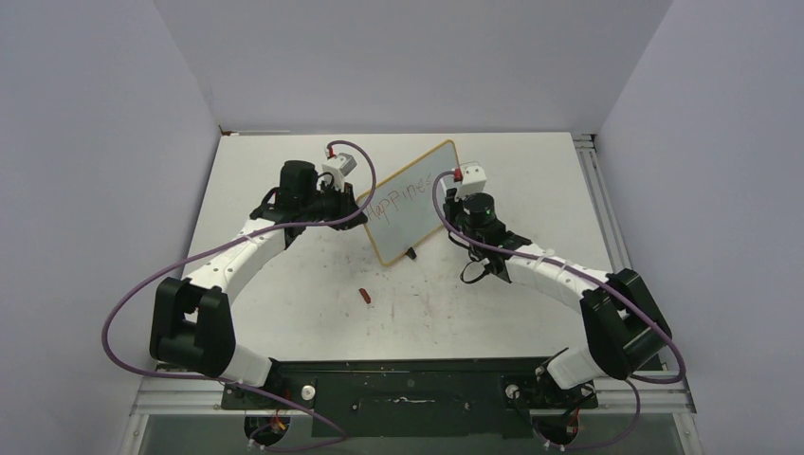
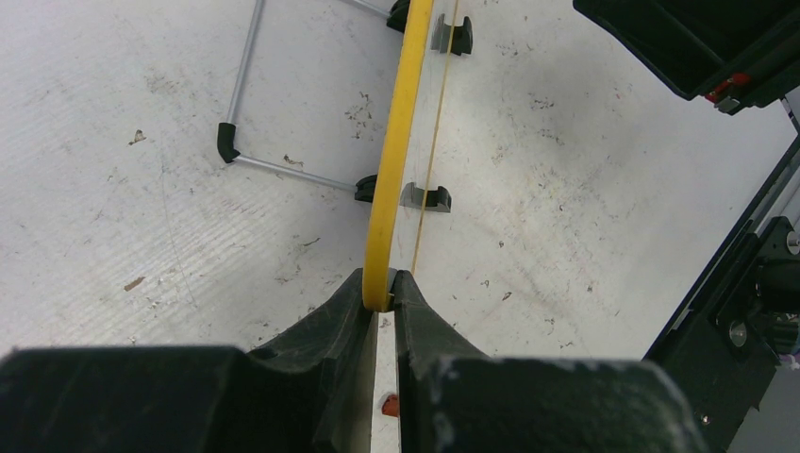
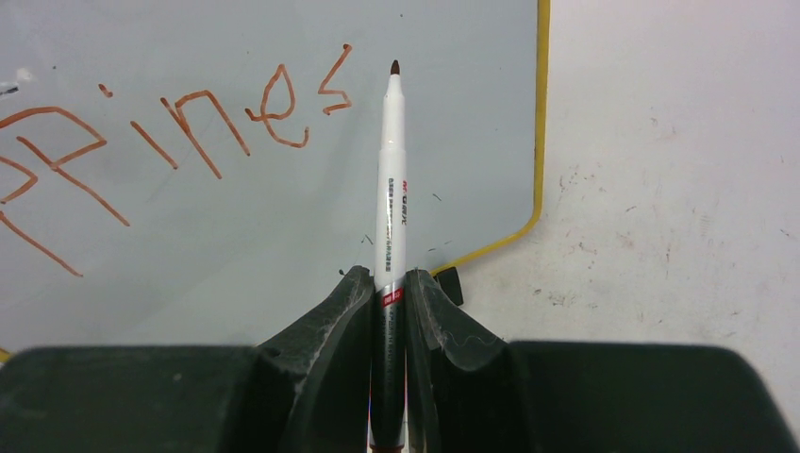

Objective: Write a sentence on the whiteboard

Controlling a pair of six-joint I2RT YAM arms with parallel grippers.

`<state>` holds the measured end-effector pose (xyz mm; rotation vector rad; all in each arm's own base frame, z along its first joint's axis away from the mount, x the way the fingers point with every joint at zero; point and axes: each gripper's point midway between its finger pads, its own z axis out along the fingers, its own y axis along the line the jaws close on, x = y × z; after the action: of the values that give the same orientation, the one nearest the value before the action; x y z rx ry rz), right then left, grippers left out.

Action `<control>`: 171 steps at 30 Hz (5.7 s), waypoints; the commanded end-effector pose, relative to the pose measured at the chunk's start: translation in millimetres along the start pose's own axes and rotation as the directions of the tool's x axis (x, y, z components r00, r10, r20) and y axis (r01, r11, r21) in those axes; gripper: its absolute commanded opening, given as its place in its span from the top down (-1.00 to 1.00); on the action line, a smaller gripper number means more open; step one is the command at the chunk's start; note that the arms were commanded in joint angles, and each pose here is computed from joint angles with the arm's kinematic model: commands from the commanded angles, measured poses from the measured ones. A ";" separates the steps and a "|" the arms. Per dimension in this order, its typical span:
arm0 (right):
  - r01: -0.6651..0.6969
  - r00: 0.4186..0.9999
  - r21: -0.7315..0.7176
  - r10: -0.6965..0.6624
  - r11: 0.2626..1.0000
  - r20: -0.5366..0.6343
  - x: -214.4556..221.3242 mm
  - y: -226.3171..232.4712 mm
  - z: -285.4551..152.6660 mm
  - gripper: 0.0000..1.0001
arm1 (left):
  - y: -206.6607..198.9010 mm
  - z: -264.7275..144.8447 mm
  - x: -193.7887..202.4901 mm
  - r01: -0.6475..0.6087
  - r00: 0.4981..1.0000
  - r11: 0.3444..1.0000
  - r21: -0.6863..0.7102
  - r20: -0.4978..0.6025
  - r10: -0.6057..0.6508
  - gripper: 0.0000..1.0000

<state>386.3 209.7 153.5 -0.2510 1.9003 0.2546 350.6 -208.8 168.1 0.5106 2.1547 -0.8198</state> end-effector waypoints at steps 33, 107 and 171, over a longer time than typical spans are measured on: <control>0.022 0.999 -0.051 -0.020 0.998 0.050 -29.3 5.7 30.2 0.89 | -5.2 -8.4 -22.3 -0.067 0.996 0.998 -0.005 0.056 0.067 1.00; 0.014 0.998 -0.065 -0.018 0.998 -0.054 14.3 15.4 20.0 0.89 | -6.3 -10.2 -23.5 -0.070 0.996 0.998 -0.005 0.061 0.070 1.00; 0.104 0.990 -0.338 -0.130 0.935 -0.054 49.8 90.6 -65.0 0.89 | -8.5 -13.7 -26.1 -0.074 0.995 0.997 -0.003 0.071 0.075 1.00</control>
<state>287.5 250.9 122.4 -0.5650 1.9728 0.4145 349.2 -207.6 170.7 0.5154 2.1501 -0.8125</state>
